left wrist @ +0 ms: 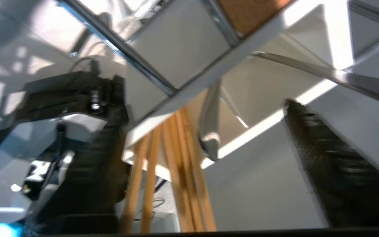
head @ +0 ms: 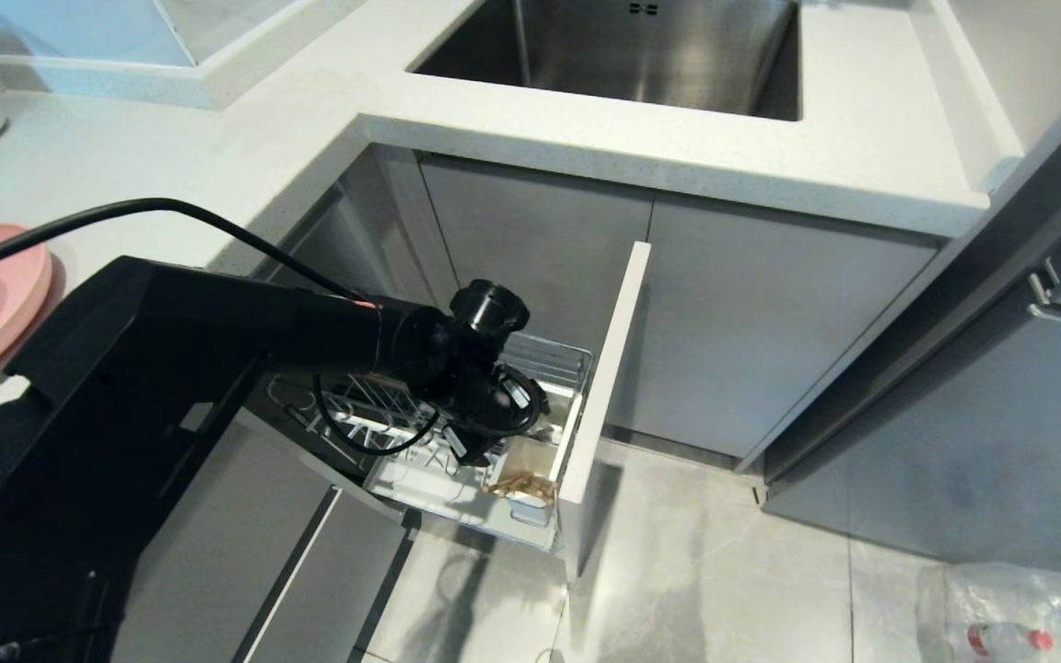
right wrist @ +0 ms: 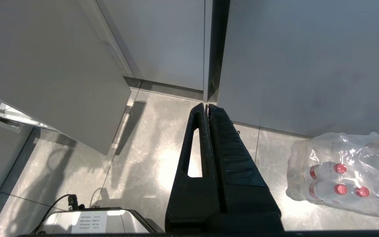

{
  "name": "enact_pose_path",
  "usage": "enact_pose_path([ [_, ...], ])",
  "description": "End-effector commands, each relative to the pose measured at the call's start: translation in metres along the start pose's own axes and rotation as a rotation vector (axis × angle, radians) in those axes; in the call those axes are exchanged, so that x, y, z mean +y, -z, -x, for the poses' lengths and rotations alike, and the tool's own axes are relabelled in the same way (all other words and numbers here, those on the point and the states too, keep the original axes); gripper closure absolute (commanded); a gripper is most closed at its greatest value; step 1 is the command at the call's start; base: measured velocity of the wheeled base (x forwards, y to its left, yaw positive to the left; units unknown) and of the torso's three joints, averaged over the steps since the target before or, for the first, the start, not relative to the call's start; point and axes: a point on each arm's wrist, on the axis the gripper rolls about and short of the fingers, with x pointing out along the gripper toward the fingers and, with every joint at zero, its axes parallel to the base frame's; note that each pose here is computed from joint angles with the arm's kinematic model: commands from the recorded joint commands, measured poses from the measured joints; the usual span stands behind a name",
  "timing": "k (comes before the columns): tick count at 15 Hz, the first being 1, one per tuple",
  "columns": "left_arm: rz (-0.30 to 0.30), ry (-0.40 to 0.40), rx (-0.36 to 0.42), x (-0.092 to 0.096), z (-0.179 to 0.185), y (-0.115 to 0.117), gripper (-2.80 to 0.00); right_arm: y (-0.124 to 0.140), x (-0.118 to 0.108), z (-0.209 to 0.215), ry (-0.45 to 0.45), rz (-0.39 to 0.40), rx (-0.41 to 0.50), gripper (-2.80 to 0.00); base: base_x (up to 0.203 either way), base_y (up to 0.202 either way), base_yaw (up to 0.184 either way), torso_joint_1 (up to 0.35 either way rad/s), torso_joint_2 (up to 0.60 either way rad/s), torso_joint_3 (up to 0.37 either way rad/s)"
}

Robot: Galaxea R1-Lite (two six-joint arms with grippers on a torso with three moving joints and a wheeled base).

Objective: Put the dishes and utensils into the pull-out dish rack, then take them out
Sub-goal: Take the spoon out of the cupboard

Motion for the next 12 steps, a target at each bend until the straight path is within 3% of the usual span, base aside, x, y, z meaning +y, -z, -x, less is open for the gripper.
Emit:
enact_pose_path([
  [1, 0.006, -0.006, 0.003, 0.0007, -0.0018, 0.0004, 0.0, -0.0001, 0.0, -0.0001, 0.0, 0.0, 0.001, 0.0, 0.0, 0.0, 0.0, 0.0, 0.0, 0.0],
  [12, 0.004, -0.004, 0.006, -0.0007, 0.0001, 0.0018, 0.0, -0.0001, 0.0, -0.0001, 0.0, 0.0, 0.001, 0.0, 0.0, 0.0, 0.0, 0.0, 0.0, 0.0],
])
